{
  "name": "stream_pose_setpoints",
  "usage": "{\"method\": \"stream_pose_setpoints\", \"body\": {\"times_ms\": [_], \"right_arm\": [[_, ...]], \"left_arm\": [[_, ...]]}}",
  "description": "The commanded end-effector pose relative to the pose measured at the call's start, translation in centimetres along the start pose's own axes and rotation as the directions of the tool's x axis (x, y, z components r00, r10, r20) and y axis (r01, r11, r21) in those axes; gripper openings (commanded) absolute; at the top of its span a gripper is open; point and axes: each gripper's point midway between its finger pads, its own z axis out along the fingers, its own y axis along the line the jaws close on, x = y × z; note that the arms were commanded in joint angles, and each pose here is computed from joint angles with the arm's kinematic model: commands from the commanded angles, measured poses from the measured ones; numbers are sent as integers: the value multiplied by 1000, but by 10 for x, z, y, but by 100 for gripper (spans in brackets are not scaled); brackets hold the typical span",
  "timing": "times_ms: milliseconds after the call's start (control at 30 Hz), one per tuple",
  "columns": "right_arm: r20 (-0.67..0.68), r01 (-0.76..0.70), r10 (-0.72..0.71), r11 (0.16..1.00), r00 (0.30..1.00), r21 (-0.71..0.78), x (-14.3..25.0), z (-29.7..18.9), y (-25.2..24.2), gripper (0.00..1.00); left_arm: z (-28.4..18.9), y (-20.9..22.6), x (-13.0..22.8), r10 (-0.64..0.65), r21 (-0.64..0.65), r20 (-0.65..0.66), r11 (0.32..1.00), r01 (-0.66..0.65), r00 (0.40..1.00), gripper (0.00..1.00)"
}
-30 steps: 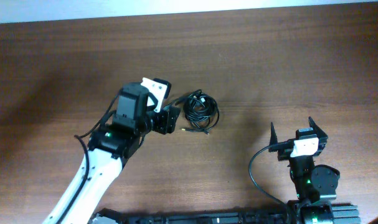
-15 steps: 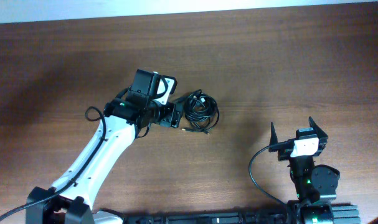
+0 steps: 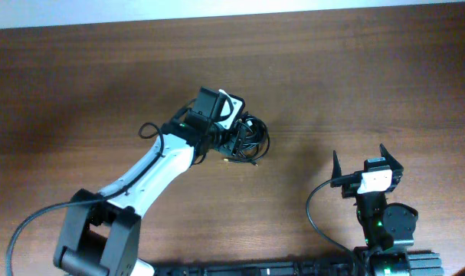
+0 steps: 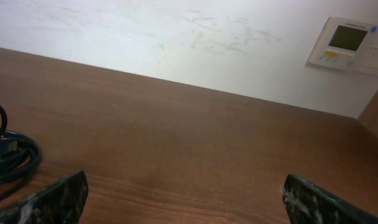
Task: Untangle cables
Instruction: 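Lift a cable loop with the left gripper while right gripper approaches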
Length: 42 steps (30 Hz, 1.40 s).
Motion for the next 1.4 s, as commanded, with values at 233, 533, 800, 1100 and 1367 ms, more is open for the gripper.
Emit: {"method": "stream_pose_setpoints", "body": {"times_ms": [233, 533, 800, 1100, 1367], "right_arm": [[-20, -5, 5, 1000, 1000, -4, 6, 1, 1, 98], [-20, -5, 5, 1000, 1000, -4, 6, 1, 1, 98], [-20, -5, 5, 1000, 1000, -4, 6, 1, 1, 98], [-20, -5, 5, 1000, 1000, -4, 6, 1, 1, 98], [-20, -5, 5, 1000, 1000, -4, 6, 1, 1, 98]], "left_arm": [[24, -2, -4, -262, 5, 3, 965, 262, 965, 64], [-49, 4, 9, -362, -116, -23, 927, 357, 932, 67], [17, -27, 5, -438, -52, -35, 898, 436, 898, 52], [47, 16, 1, -442, -233, 94, 861, 452, 892, 41], [55, 17, 13, -455, -255, 56, 854, 453, 889, 42]]}}
